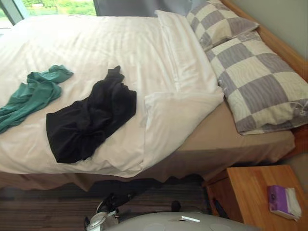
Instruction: Tidy up the quilt and then pick up the clothes from the bed and put them into the laundry hamper
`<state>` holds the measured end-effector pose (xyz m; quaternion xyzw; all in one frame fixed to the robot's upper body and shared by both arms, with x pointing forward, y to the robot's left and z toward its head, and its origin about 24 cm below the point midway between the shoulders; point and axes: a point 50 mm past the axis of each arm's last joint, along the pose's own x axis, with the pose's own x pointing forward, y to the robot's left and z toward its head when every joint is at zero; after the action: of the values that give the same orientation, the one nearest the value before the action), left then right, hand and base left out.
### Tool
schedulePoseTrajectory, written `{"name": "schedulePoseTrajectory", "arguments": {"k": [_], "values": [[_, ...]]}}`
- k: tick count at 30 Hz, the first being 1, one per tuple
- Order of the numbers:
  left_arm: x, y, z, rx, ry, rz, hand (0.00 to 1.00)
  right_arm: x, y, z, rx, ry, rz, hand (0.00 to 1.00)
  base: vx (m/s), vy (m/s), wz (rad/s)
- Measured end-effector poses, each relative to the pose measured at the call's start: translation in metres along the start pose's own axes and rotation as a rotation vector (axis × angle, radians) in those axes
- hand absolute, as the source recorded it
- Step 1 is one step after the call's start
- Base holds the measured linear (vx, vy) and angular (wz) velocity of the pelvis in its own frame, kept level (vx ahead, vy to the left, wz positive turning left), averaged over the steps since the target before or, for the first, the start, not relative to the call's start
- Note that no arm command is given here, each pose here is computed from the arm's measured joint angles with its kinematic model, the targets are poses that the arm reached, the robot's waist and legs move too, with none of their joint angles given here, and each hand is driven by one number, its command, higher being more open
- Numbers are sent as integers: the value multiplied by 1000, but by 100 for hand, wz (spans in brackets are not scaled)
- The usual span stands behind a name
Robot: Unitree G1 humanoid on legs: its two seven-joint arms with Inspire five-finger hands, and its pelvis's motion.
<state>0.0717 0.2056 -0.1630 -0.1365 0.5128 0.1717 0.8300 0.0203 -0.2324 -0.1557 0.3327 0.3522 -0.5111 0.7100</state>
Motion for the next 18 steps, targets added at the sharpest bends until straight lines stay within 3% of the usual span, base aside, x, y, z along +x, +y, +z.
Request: {"name": "schedulePoseTrajectory", "arguments": {"k": [3, 6, 8, 10, 13, 18], "values": [[-3, 7, -1, 13, -16, 6, 100, -2, 10, 62, 44, -268, -3, 100, -25, 0, -6], [-6, 16, -7, 43, -1, 14, 100, -18, 35, 148, -59, -611, 97, 100, -3, -9, 7], [-9, 23, -12, 83, 19, 14, 100, -38, 62, 207, -128, -860, 189, 100, 25, -8, 11], [-11, 26, -14, 119, 31, 6, 100, -53, 86, 237, -196, -995, 269, 100, 21, -8, 11], [-11, 28, -13, 160, 39, -2, 100, -70, 126, 257, -356, -1101, 412, 100, 22, -2, 22], [-10, 25, -12, 193, 43, -14, 100, -92, 197, 254, -703, -1141, 662, 100, 12, -1, 23]]}}
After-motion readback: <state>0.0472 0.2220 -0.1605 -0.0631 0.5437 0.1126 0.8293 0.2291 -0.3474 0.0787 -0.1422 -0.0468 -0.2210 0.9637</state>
